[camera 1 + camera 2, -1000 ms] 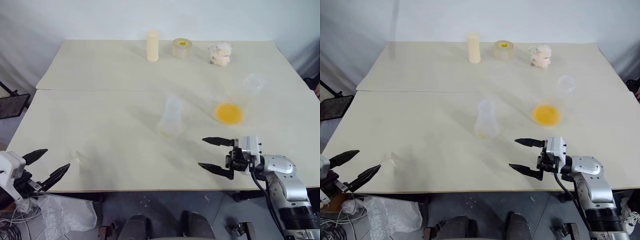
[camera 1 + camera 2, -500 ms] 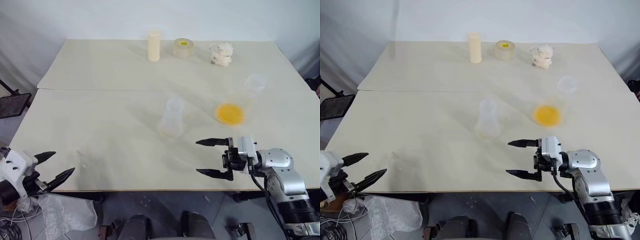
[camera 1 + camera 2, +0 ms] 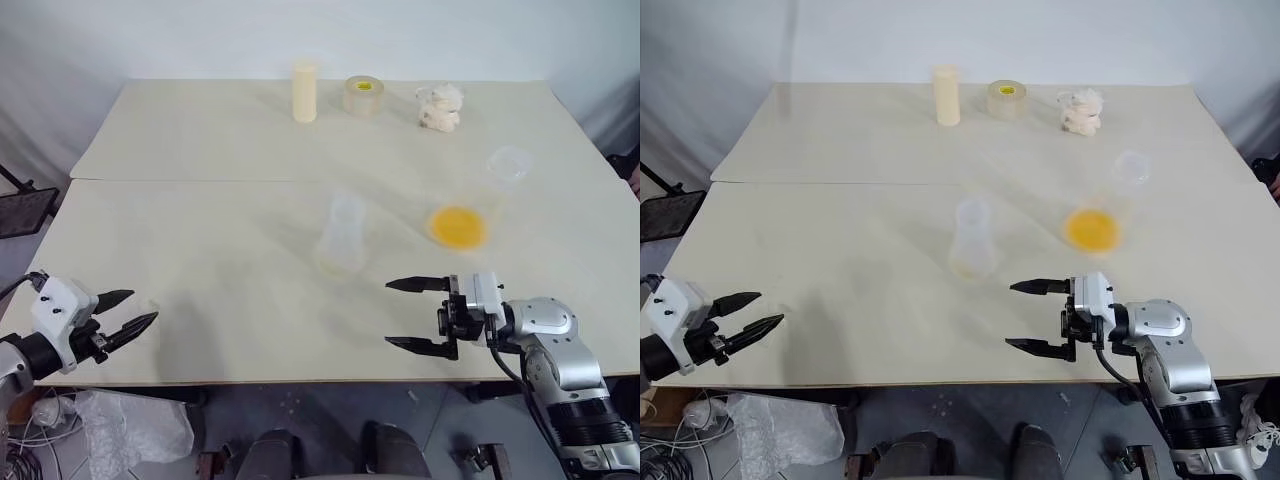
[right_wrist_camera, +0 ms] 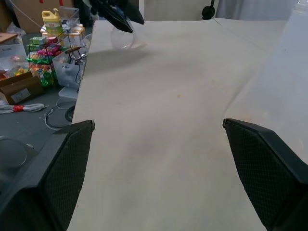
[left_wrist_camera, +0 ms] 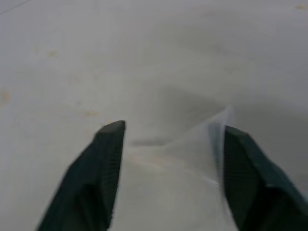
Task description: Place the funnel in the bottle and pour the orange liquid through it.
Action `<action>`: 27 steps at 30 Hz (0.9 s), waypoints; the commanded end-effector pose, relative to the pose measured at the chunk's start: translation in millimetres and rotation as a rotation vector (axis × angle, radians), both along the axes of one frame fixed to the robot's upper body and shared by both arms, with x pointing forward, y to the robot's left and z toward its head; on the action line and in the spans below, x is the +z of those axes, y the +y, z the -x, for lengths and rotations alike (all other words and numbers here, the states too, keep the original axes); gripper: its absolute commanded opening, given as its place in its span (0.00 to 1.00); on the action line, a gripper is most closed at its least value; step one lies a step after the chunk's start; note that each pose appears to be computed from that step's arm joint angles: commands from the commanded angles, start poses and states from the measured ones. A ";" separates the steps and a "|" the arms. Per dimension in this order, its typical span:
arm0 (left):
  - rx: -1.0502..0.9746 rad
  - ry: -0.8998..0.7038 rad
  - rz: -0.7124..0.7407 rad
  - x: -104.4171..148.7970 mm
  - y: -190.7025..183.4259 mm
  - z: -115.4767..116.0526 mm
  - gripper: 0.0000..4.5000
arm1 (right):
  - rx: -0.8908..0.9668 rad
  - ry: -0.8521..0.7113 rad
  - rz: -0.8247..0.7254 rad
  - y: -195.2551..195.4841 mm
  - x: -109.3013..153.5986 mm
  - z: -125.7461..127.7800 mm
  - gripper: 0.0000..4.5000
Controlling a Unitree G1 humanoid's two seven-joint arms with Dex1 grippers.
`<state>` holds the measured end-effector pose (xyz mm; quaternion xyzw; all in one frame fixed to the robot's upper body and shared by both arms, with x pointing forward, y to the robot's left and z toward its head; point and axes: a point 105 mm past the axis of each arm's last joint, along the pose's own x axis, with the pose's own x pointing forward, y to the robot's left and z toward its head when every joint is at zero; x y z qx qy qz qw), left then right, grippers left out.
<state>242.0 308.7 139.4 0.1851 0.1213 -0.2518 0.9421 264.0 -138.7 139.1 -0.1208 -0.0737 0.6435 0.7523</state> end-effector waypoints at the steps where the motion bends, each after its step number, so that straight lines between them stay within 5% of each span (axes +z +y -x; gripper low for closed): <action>1: -0.010 -0.016 0.000 8.0 0.5 -3.8 0.32 | -0.010 -0.058 -0.055 -2.2 16.9 -1.6 1.00; 6: -0.032 -0.076 0.045 22.6 -7.0 -12.1 0.01 | -0.022 -0.057 -0.104 -1.6 25.8 -3.7 1.00; 16: -0.144 -0.318 0.218 93.8 -49.0 -41.2 0.01 | -0.068 -0.078 -0.149 -1.5 37.3 -10.9 1.00; 22: -0.318 -0.460 0.406 158.9 -109.3 -71.7 0.01 | -0.112 -0.115 -0.205 -2.1 49.4 -16.8 1.00; 27: -0.429 -0.456 0.517 186.5 -150.5 -88.2 0.01 | -0.139 -0.131 -0.218 -3.1 52.7 -18.7 1.00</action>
